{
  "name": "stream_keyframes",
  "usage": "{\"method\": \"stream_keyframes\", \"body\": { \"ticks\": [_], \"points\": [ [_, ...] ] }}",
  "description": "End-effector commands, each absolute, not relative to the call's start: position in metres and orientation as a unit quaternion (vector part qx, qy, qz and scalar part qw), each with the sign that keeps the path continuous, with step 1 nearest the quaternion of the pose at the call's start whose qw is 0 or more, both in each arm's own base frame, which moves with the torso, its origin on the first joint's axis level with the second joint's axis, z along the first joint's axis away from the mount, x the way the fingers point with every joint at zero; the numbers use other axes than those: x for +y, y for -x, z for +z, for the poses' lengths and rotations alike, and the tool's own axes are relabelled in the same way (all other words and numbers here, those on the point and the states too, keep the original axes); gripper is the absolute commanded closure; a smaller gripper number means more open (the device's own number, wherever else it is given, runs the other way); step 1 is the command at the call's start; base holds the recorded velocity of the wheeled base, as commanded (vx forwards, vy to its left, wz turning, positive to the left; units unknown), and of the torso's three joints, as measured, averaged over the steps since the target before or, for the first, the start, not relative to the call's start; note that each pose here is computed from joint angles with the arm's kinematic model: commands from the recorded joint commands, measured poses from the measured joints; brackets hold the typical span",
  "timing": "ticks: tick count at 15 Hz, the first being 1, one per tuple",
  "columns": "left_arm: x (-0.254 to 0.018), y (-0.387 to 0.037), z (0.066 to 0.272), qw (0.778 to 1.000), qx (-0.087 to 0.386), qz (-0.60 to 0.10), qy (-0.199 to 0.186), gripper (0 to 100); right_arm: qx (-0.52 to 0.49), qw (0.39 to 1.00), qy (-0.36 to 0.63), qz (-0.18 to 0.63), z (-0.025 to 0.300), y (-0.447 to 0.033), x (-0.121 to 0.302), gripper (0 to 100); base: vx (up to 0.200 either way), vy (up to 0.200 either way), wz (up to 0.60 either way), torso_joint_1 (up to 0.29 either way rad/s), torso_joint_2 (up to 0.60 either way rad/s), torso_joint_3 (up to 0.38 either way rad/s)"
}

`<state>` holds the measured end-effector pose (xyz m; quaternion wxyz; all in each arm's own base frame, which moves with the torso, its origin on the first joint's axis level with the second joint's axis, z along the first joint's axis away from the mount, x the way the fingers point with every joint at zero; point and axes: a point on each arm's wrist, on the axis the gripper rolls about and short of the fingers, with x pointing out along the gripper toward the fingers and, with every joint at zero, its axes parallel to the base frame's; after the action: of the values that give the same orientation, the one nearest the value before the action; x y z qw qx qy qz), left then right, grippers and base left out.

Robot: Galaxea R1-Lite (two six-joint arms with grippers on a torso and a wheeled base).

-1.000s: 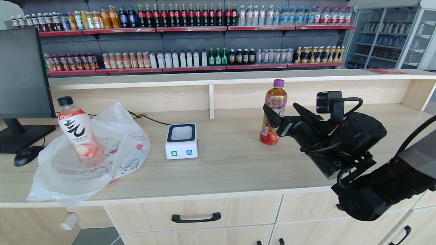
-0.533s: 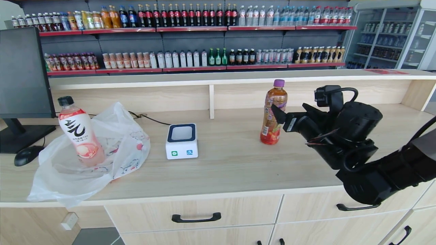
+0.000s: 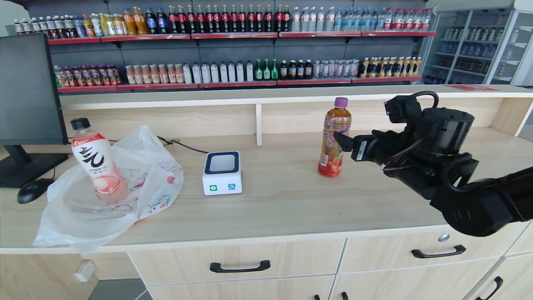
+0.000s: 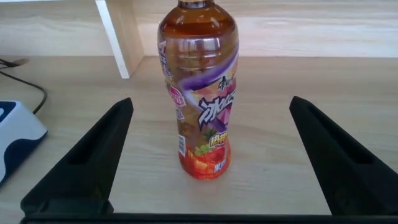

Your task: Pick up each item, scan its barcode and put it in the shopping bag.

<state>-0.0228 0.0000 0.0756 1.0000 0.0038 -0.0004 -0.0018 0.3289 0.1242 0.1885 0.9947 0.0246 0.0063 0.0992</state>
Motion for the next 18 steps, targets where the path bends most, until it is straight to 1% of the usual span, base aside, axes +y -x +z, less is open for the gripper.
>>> {"method": "stream_keyframes", "body": {
  "ticks": [1,2,5,7,9,14,18],
  "points": [
    [0.0,0.023,0.076,1.0,-0.001,-0.002,-0.004,0,-0.001,0.994,-0.031,0.108,0.188,-0.332,0.129,0,0.0,0.0,0.0,0.0,0.0,0.0],
    [0.0,0.023,0.076,1.0,-0.001,-0.002,-0.004,0,-0.014,0.993,-0.034,0.116,0.182,-0.344,0.135,0,0.0,0.0,0.0,0.0,0.0,0.0],
    [0.0,0.023,0.076,1.0,-0.001,-0.002,-0.004,0,-0.007,0.992,-0.003,0.126,0.17,-0.357,0.114,0,0.0,0.0,0.0,0.0,0.0,0.0],
    [0.0,0.023,0.076,1.0,-0.001,-0.002,-0.004,0,-0.001,0.991,-0.016,0.134,0.166,-0.358,0.118,0,0.0,0.0,0.0,0.0,0.0,0.0],
    [0.0,0.023,0.076,1.0,-0.001,-0.002,-0.004,0,0.011,0.988,-0.038,0.152,0.16,-0.355,0.132,0,0.0,0.0,0.0,0.0,0.0,0.0],
    [0.0,0.023,0.076,1.0,-0.001,-0.002,-0.004,0,0.026,0.987,-0.046,0.152,0.142,-0.361,0.134,0,0.0,0.0,0.0,0.0,0.0,0.0],
    [0.0,0.023,0.076,1.0,-0.001,-0.002,-0.004,0,0.006,0.986,-0.065,0.153,0.13,-0.373,0.136,0,0.0,0.0,0.0,0.0,0.0,0.0]
  ]
}}
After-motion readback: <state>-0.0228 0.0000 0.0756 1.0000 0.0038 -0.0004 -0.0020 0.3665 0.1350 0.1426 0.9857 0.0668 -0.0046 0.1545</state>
